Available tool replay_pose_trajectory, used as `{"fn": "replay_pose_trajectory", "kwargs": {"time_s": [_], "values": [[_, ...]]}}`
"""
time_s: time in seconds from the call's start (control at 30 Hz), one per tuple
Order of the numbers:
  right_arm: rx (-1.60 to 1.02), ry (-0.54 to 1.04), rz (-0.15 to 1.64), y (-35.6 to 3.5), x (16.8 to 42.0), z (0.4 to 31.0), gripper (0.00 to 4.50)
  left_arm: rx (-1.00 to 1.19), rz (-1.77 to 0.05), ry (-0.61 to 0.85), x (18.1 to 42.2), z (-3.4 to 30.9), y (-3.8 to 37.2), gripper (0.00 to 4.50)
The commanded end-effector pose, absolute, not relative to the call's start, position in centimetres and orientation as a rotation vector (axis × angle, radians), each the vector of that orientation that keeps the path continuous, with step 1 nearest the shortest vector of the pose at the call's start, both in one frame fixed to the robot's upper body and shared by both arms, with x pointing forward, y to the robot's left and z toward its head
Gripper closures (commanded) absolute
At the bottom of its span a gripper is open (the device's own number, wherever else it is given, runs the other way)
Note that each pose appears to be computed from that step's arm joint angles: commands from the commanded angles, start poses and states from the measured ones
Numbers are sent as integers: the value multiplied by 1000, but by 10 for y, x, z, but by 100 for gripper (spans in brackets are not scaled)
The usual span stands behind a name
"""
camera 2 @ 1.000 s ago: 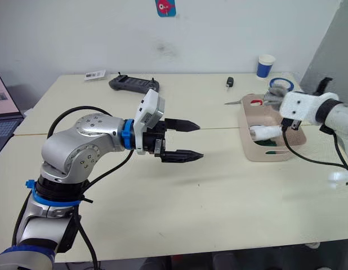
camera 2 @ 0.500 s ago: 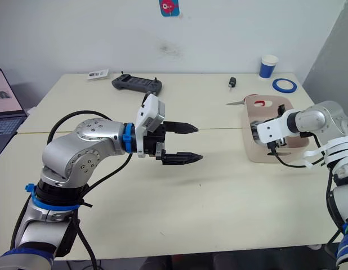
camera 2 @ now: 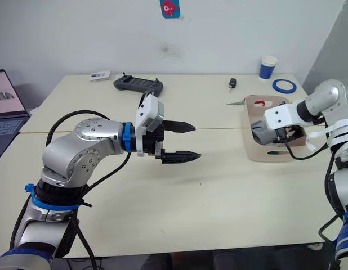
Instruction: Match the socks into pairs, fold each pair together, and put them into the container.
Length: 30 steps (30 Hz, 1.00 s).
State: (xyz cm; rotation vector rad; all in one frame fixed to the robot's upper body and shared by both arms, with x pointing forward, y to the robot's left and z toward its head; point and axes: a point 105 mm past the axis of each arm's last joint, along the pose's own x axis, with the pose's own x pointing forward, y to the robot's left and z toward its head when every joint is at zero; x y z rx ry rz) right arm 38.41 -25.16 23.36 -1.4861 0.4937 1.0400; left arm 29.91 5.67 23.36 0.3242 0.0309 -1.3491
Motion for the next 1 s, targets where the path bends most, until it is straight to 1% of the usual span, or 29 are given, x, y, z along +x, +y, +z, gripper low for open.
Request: {"fn": "replay_pose_trajectory", "kwargs": {"time_s": [0.03,0.1,0.2,0.27,0.33,0.4,0.5,0.6,0.7,0.77,0.93,1.0], "values": [[-1481,440,928,-265,375,273,42,336,-1288,-22,303,243,65,0],[-1467,379,849,-270,372,291,42,340,-1234,-9,306,241,75,0],[-1392,214,770,-265,366,317,42,341,-1120,24,308,233,101,0],[-1271,92,777,-252,359,326,42,356,-1032,59,308,225,124,0],[-1097,-30,824,-231,345,324,42,338,-905,97,309,214,154,0],[-958,-78,865,-216,326,307,42,389,-755,142,305,196,192,0],[-748,-111,870,-195,302,276,42,424,-586,252,288,166,240,0],[-631,-110,804,-183,290,231,42,407,-401,251,273,148,273,0],[-612,-74,704,-187,286,184,42,311,-274,209,262,136,288,0],[-603,-43,659,-194,280,158,42,281,-226,230,254,123,295,0],[-495,29,516,-226,265,124,42,285,-178,308,231,89,307,0],[-491,43,479,-234,261,116,42,277,-171,310,228,84,310,0]]}}
